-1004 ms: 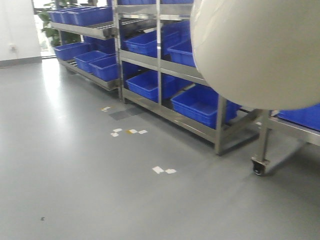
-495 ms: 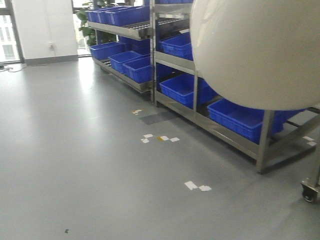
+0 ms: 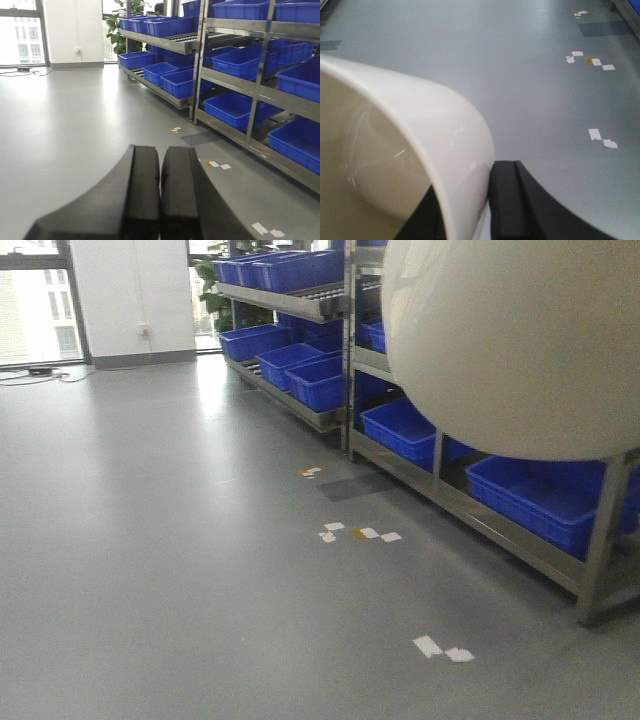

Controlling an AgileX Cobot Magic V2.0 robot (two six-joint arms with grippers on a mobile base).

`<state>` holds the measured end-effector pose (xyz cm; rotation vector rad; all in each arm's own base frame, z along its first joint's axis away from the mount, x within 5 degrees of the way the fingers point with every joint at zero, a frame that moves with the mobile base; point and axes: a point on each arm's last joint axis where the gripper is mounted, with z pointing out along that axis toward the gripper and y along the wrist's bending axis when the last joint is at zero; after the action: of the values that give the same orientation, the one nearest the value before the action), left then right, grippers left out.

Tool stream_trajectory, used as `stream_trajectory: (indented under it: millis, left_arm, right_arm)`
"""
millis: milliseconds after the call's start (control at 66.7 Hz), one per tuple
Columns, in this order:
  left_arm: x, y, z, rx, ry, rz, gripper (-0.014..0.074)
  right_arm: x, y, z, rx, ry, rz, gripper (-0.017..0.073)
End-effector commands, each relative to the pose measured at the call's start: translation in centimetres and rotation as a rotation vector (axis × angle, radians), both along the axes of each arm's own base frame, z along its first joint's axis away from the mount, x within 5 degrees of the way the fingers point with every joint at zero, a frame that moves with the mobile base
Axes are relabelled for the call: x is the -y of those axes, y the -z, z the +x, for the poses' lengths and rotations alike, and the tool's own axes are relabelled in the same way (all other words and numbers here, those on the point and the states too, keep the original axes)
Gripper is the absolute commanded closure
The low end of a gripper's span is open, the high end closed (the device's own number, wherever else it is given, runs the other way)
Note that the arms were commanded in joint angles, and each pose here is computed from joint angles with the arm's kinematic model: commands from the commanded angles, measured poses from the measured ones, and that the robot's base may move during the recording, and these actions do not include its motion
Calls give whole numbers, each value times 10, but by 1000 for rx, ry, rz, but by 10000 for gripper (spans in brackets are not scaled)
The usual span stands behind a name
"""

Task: Move white bin to right shelf second layer
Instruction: 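Carry the bin in the right gripper past the blue-crate racks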

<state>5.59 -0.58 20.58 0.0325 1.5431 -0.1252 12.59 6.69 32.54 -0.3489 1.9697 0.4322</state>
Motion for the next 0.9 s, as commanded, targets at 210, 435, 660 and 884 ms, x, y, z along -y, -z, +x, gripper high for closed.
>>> stream_trajectory:
  millis: [210, 435, 660, 884]
  left_arm:
    - [0, 5, 1, 50, 0, -25, 509]
    - [0, 5, 1, 50, 0, -25, 509]
    - [0, 5, 1, 50, 0, -25, 509]
    - [0, 5, 1, 50, 0, -25, 509]
  right_arm:
    - [1, -20, 2, 120, 15, 58, 504]
    - [1, -20, 2, 120, 15, 58, 504]
    - [1, -20, 2, 119, 15, 58, 504]
    - [1, -20, 2, 119, 15, 58, 504]
